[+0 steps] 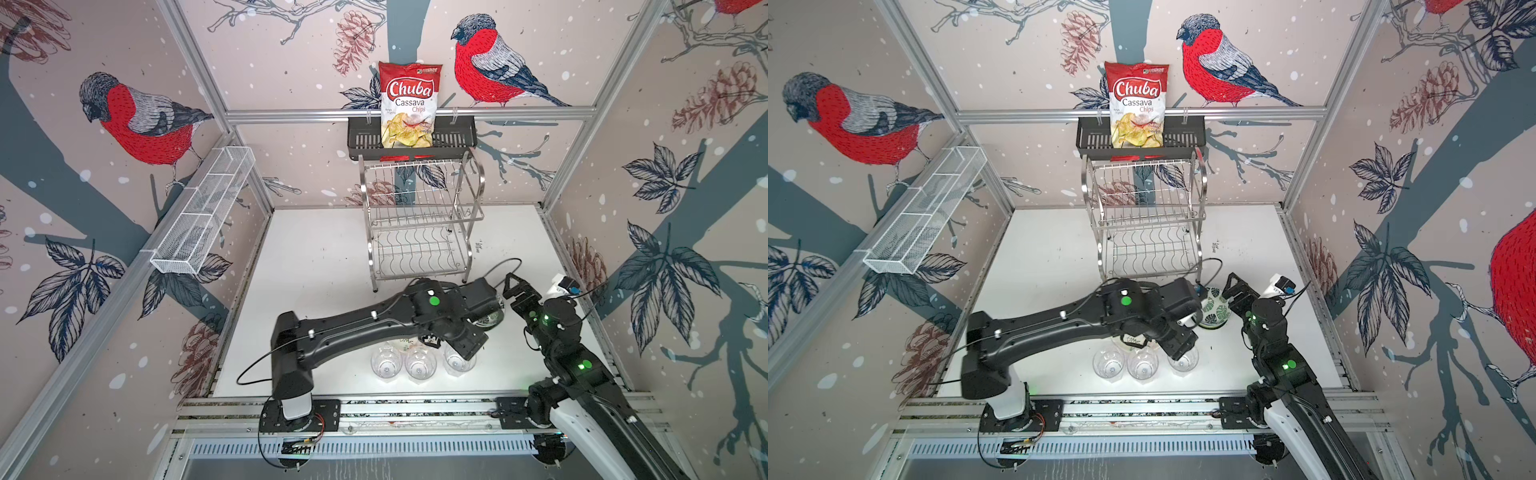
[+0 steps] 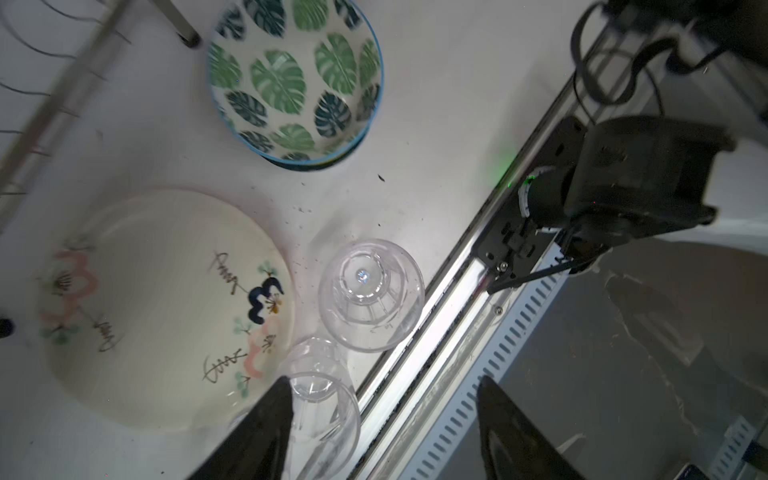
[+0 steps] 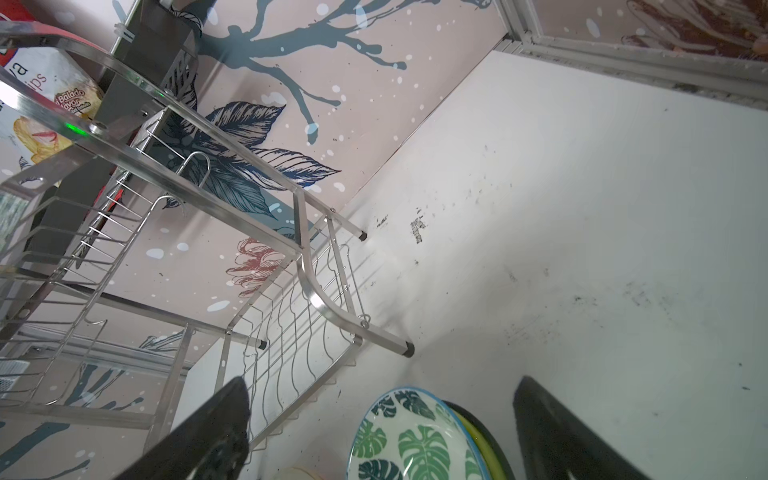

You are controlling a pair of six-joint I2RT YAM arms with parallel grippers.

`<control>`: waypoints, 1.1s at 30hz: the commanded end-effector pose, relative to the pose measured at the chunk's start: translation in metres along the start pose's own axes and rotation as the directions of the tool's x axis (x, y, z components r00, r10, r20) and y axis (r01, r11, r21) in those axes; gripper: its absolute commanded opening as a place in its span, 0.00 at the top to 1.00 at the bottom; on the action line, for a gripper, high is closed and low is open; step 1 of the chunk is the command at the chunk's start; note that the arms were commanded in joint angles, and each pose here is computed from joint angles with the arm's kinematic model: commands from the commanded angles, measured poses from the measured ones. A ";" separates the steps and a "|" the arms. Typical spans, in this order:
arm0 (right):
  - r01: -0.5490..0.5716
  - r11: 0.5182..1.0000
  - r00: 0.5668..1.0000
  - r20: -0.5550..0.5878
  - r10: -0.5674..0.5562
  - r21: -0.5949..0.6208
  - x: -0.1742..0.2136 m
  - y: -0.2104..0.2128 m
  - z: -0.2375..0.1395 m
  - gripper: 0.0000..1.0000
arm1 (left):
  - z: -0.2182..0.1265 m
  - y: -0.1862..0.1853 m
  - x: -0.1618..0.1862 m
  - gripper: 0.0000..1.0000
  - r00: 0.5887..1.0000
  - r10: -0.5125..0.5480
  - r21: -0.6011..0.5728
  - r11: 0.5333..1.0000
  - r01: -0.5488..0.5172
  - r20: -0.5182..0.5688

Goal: Unload the mixed dishes from the dish rack

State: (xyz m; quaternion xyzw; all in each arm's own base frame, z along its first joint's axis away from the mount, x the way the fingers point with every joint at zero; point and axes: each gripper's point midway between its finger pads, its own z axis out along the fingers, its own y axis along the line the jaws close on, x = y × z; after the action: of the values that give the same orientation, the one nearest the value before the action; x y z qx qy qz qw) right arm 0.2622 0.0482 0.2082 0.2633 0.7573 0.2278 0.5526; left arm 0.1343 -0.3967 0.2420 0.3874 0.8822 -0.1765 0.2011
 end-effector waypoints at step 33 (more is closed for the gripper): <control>0.494 0.845 0.847 0.108 -0.521 0.206 -0.035 0.002 0.062 0.01 | -0.187 0.288 0.103 0.02 0.369 0.195 -0.416 0.479 0.773 0.909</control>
State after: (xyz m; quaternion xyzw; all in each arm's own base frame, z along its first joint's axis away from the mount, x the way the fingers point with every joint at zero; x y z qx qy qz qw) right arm 0.3275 0.0351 0.2088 0.1166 0.7832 0.0030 0.6107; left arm 0.2447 -0.0760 0.2935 -0.0753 0.6940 0.0362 0.7151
